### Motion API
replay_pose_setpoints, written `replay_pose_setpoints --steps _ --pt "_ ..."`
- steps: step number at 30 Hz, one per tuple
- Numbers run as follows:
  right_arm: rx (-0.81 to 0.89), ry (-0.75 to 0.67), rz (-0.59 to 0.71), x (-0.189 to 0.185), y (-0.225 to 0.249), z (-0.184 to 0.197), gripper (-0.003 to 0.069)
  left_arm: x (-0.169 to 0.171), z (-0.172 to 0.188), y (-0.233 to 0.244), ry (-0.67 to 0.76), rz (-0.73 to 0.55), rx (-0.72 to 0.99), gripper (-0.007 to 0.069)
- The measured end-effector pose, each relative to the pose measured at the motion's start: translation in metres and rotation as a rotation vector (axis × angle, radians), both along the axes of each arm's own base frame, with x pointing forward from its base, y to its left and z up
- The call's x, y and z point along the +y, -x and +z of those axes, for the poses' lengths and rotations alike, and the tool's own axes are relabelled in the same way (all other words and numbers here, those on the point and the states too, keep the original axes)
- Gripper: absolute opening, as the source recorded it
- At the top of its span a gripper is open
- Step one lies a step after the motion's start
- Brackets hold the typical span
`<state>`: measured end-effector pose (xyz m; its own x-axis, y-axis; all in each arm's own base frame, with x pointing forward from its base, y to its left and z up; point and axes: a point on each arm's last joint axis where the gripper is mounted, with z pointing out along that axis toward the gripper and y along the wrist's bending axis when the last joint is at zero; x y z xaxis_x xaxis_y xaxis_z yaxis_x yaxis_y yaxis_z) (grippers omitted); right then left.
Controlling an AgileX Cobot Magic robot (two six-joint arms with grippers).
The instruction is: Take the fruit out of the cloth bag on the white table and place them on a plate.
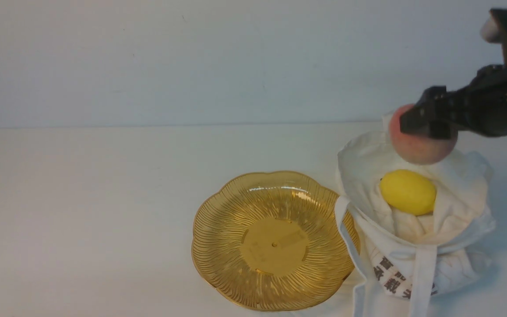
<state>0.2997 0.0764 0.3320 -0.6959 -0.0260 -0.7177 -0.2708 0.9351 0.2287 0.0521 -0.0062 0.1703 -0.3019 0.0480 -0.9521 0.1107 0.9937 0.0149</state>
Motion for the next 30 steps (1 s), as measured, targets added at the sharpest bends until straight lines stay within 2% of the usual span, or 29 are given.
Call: replay_pose_setpoints --steps 5,6,7,8,12,19,21,26,30 --pt "0.021 -0.066 0.143 0.042 0.002 -0.006 0.0594 0.0 0.0 0.0 0.0 0.0 0.0 -0.0008" --pt "0.058 -0.057 0.225 0.068 0.001 -0.022 0.0594 0.0 0.0 0.0 0.0 0.0 0.0 -0.0008" --pt "0.069 -0.047 0.253 0.079 0.0 -0.031 0.0594 0.0 0.0 0.0 0.0 0.0 0.0 -0.0008" --pt "0.076 -0.046 0.252 0.079 -0.001 -0.033 0.0594 0.0 0.0 0.0 0.0 0.0 0.0 -0.0008" --pt "0.109 0.002 0.312 0.12 -0.012 -0.08 0.0594 0.0 0.0 0.0 0.0 0.0 0.0 -0.0008" --pt "0.155 0.039 0.289 0.134 -0.028 -0.127 0.0594 0.0 0.0 0.0 0.0 0.0 0.0 -0.0008" --pt "0.158 0.043 0.284 0.134 -0.029 -0.131 0.0604 0.0 0.0 0.0 0.0 0.0 0.0 -0.0008" --pt "0.159 0.036 0.27 0.135 -0.03 -0.133 0.0682 0.0 0.0 0.0 0.0 0.0 0.0 -0.0008" --pt "0.158 0.031 0.262 0.135 -0.031 -0.132 0.0689 0.0 0.0 0.0 0.0 0.0 0.0 -0.0008"
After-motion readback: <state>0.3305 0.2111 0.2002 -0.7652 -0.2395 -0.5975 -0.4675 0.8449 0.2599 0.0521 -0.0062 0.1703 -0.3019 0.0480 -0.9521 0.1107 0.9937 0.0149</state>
